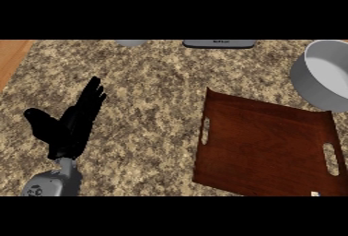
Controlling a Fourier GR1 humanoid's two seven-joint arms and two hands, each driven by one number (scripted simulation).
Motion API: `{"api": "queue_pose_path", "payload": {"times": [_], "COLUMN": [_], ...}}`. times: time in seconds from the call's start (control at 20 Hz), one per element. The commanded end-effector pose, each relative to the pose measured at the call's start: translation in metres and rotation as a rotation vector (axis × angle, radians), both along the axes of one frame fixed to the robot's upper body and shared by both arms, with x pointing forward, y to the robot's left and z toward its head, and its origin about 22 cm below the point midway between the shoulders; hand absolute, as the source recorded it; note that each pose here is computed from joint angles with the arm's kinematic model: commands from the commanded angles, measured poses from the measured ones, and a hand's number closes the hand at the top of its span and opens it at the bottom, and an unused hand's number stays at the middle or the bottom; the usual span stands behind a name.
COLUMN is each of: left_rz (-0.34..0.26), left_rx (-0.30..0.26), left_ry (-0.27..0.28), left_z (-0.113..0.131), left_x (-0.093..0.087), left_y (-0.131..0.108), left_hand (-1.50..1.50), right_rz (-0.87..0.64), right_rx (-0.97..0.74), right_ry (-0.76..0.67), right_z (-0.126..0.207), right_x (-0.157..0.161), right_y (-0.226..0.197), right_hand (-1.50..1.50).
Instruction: Pick the bell pepper from the tray and place it in the pot
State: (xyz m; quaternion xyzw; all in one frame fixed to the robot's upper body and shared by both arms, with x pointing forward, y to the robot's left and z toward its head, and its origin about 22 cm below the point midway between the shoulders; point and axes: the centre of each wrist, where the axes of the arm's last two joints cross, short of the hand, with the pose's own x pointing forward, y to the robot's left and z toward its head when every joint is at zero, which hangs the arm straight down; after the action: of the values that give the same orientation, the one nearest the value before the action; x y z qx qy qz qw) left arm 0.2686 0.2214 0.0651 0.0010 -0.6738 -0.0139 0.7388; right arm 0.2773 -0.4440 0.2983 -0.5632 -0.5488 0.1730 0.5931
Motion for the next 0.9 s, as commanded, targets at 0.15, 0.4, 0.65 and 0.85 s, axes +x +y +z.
{"api": "queue_pose_path", "payload": {"times": [0.15,0.4,0.65,0.85], "left_rz": [0.004,-0.001,0.004,0.012], "left_rx": [-0.006,0.005,-0.010,-0.004], "left_ry": [-0.001,-0.014,-0.005,0.011], "left_z": [-0.001,0.014,0.009,-0.004], "left_x": [-0.003,-0.010,0.005,-0.001], "left_y": [-0.004,-0.003,0.012,0.017], "left_hand": [0.00,0.00,0.00,0.00], "right_rz": [0.029,0.004,0.036,0.067], "right_rx": [-0.008,0.199,0.388,0.515], "right_ry": [0.093,0.164,0.195,0.071], "right_z": [-0.035,-0.081,-0.101,-0.088], "right_x": [0.047,0.066,0.087,0.087], "right_y": [-0.007,-0.004,0.002,-0.009], "right_hand": [1.50,1.50,-1.50,-1.50]}}
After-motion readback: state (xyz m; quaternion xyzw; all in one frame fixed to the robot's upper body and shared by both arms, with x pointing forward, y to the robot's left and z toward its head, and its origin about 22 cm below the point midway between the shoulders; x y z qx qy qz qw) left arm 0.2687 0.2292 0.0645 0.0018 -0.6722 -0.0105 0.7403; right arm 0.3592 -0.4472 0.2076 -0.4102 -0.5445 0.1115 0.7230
